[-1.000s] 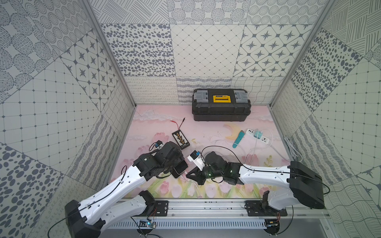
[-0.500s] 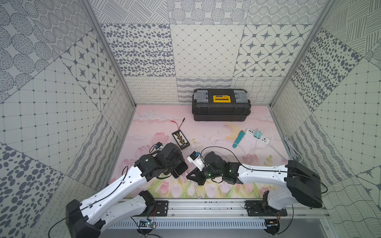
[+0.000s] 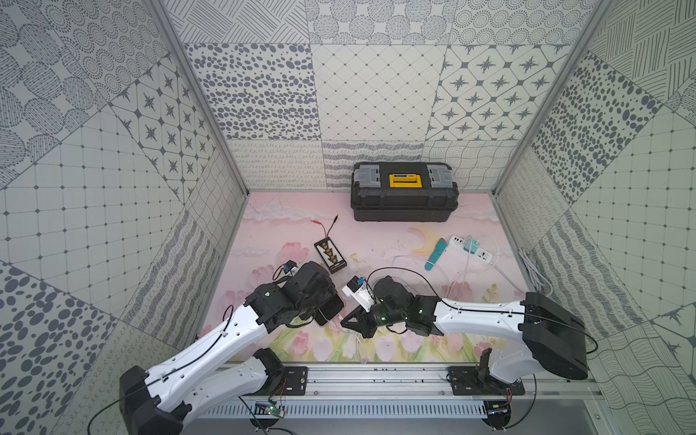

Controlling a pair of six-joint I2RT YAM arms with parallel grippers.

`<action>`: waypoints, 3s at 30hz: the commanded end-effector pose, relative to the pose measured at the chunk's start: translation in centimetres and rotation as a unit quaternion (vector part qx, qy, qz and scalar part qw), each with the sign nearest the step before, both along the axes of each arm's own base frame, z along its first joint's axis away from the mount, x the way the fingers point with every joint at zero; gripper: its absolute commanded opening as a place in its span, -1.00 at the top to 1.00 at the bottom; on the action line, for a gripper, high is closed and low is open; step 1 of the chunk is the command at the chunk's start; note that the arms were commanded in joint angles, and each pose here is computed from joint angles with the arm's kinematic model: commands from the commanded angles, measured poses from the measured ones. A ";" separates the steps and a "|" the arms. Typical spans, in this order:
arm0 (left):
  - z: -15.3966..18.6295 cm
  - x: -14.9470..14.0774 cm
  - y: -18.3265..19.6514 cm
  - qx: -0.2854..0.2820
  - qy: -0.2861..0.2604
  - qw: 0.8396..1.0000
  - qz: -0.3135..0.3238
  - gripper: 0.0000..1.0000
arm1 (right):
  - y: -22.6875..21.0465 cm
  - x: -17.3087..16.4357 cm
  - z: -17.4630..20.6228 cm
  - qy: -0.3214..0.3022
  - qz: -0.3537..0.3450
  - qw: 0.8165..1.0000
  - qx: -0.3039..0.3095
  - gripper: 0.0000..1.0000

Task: Plug the charging cable into the phone
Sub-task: Insert the charging cable into the phone.

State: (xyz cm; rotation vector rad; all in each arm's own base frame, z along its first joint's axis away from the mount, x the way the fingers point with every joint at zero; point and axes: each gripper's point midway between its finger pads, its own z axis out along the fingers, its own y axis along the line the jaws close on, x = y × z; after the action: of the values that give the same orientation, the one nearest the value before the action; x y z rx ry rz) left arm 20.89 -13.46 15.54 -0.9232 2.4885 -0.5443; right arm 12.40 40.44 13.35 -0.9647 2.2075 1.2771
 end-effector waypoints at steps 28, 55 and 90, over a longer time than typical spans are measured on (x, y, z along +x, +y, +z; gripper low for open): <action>-2.0 -1.3 -1.0 -0.013 0.062 0.998 -0.005 1.00 | 1.6 4.4 2.4 -0.029 -0.066 0.997 0.023 1.00; -2.9 -1.4 -2.8 -0.049 0.084 0.995 -0.014 1.00 | 1.1 4.9 3.9 -0.038 -0.055 0.996 0.057 1.00; -3.3 -1.5 -4.5 -0.095 0.088 0.991 -0.030 1.00 | 1.5 6.8 2.6 -0.017 -0.077 0.995 0.057 1.00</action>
State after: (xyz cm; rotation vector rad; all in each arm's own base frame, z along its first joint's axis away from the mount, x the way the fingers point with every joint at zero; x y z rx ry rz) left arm 22.12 -13.83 12.20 -1.0779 2.4542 -0.5067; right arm 14.46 39.77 10.32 -0.8620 2.4034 1.2498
